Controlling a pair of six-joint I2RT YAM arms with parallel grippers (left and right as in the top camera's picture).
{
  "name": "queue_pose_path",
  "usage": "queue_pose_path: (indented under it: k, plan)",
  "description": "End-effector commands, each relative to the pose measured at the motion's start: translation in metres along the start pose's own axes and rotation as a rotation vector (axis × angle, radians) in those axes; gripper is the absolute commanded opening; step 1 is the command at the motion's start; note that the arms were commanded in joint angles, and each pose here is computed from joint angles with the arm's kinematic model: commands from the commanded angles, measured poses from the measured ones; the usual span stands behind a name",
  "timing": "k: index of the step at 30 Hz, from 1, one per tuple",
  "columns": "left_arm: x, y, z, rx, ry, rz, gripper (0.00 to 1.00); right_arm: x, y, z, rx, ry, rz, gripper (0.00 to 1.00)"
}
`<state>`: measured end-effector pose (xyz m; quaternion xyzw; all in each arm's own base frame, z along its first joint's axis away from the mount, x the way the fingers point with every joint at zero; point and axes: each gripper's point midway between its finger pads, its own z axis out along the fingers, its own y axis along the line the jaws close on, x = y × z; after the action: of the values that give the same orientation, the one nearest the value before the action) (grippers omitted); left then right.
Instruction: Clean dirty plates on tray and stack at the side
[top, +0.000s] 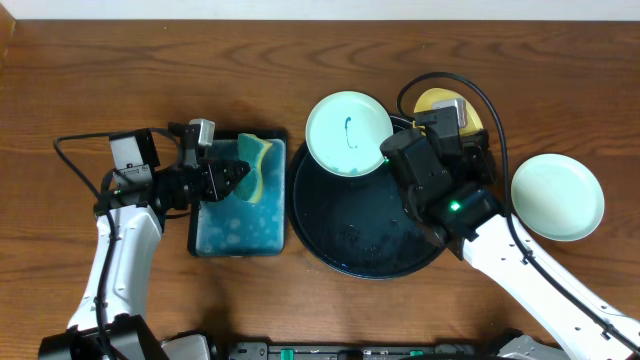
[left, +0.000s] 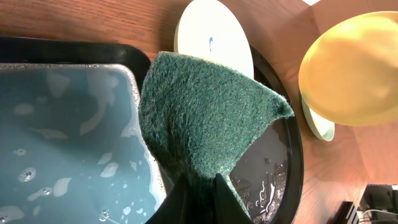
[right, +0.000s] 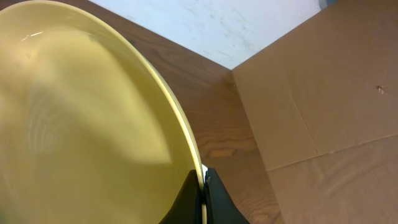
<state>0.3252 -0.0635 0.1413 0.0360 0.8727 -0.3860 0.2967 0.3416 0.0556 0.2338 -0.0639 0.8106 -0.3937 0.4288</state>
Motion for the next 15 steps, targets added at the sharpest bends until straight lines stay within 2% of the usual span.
queue_pose_path:
  k: [1,6,9,15]
  plan:
    - [0.003,-0.001,-0.001,0.009,-0.002,0.006,0.07,-0.012,-0.014,-0.006,0.028,-0.026,0.04,0.01]
    - [0.004,-0.001,-0.001,0.009,0.0,0.004,0.08,-0.014,-0.021,-0.005,0.063,-0.031,0.065,0.01]
    - [0.005,-0.001,-0.001,0.009,0.003,0.0,0.07,-0.01,-0.025,0.002,0.066,-0.012,0.145,0.01]
    - [0.011,0.011,-0.002,-0.062,0.026,-0.025,0.07,0.029,0.004,0.034,-0.205,0.193,0.352,0.01]
